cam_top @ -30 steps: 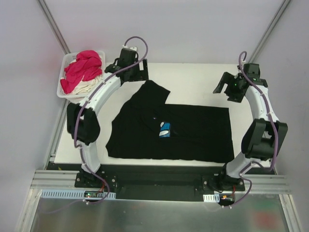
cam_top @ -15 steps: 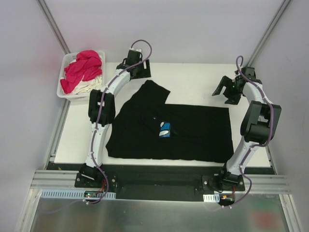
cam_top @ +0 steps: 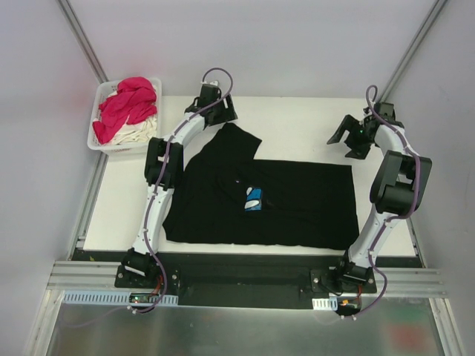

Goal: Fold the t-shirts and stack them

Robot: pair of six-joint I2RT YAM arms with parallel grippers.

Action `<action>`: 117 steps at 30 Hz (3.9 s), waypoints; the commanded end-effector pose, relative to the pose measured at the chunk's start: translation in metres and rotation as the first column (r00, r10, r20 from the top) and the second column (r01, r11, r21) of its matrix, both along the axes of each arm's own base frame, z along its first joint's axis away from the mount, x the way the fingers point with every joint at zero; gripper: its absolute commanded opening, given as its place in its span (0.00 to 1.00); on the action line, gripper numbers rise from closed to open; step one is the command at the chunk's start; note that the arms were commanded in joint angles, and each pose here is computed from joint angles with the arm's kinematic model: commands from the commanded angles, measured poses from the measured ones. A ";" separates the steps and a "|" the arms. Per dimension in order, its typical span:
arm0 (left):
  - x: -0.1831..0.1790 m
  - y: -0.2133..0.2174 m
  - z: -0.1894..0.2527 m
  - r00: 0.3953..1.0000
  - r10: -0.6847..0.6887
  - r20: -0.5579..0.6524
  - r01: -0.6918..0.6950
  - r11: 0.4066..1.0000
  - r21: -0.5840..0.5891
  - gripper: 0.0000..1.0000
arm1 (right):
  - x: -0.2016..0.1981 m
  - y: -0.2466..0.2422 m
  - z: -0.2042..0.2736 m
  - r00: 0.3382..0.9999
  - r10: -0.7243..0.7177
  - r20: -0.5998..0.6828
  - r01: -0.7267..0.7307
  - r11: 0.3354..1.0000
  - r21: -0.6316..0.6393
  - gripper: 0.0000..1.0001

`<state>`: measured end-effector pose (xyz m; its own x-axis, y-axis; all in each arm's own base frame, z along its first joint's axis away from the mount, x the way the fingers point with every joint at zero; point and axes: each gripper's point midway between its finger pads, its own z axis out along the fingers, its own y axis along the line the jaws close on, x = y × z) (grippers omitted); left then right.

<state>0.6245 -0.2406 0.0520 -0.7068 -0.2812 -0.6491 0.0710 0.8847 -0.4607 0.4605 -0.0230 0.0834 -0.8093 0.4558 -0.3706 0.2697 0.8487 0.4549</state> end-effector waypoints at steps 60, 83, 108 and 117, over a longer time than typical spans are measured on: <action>0.005 0.007 0.091 0.978 0.001 0.209 0.003 1.000 -0.020 0.00 | -0.013 -0.070 -0.021 0.975 -0.131 -0.178 0.103 0.982 -0.158 0.96; 0.005 0.003 0.092 0.977 -0.015 0.214 0.023 0.999 -0.034 0.00 | -0.024 -0.050 -0.052 0.962 -0.057 -0.269 0.004 0.982 -0.191 0.52; 0.003 0.000 0.109 0.968 -0.046 0.245 0.058 0.997 -0.042 0.00 | -0.036 -0.064 -0.052 0.946 -0.101 -0.309 0.014 0.962 -0.272 0.01; -0.009 -0.001 0.152 0.938 -0.128 0.322 0.143 0.989 -0.025 0.00 | -0.031 -0.062 -0.026 0.971 -0.073 -0.229 0.008 0.961 -0.275 0.01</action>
<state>0.6162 -0.2462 0.1064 -0.6381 -0.2401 -0.7316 0.2060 0.8622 -0.4627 0.4298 -0.0837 0.0229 -0.8800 0.4221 -0.2178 0.4048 0.9064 0.1211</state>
